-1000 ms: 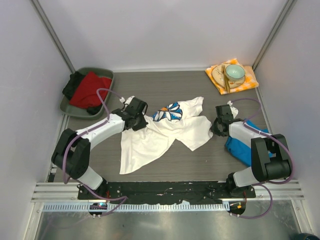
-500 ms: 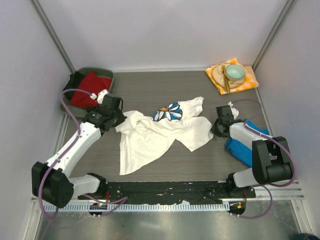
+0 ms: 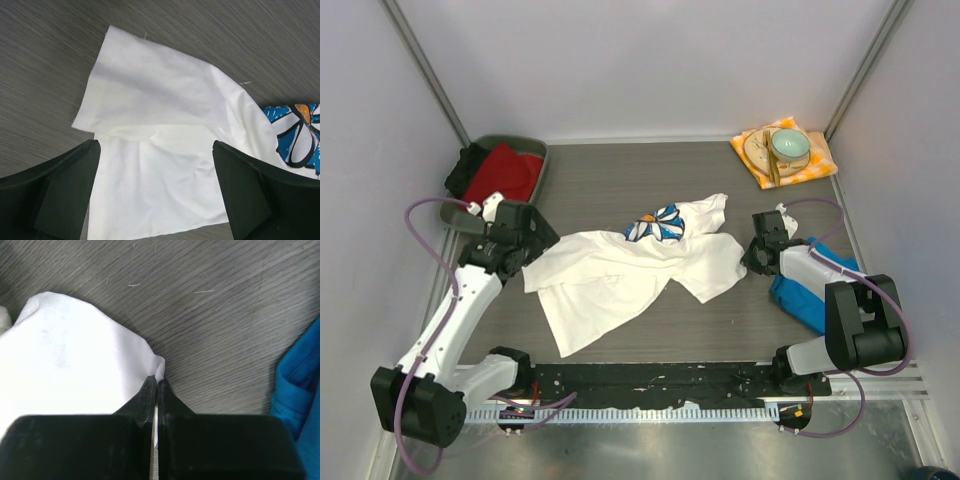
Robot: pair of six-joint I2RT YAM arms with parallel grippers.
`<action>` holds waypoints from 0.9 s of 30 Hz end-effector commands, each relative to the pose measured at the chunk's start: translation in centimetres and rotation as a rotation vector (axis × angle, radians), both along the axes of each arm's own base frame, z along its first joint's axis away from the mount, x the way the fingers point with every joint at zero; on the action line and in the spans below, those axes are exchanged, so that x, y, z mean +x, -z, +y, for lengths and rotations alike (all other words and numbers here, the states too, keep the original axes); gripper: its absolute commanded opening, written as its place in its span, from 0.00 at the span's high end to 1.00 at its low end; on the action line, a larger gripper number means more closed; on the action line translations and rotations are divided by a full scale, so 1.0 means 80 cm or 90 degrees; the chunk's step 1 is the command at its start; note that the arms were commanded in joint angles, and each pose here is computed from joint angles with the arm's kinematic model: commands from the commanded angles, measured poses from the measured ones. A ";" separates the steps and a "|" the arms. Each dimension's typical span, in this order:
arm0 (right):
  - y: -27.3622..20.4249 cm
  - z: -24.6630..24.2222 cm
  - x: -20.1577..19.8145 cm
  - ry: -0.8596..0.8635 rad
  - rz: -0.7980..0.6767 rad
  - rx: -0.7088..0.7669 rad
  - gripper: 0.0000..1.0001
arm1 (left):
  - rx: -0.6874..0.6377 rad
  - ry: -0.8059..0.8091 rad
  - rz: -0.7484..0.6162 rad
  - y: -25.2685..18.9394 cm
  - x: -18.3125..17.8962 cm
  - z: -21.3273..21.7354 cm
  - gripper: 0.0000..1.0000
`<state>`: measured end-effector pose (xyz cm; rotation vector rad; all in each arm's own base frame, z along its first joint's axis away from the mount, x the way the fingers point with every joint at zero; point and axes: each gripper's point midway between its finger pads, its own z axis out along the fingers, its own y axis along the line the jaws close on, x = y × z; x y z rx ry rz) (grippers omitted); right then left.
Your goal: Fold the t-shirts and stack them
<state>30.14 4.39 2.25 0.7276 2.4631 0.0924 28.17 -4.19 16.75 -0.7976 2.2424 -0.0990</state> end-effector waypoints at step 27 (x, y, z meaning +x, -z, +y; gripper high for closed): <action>-0.002 0.024 0.001 -0.036 -0.015 0.056 0.99 | -0.018 -0.157 0.064 0.117 -0.053 0.012 0.11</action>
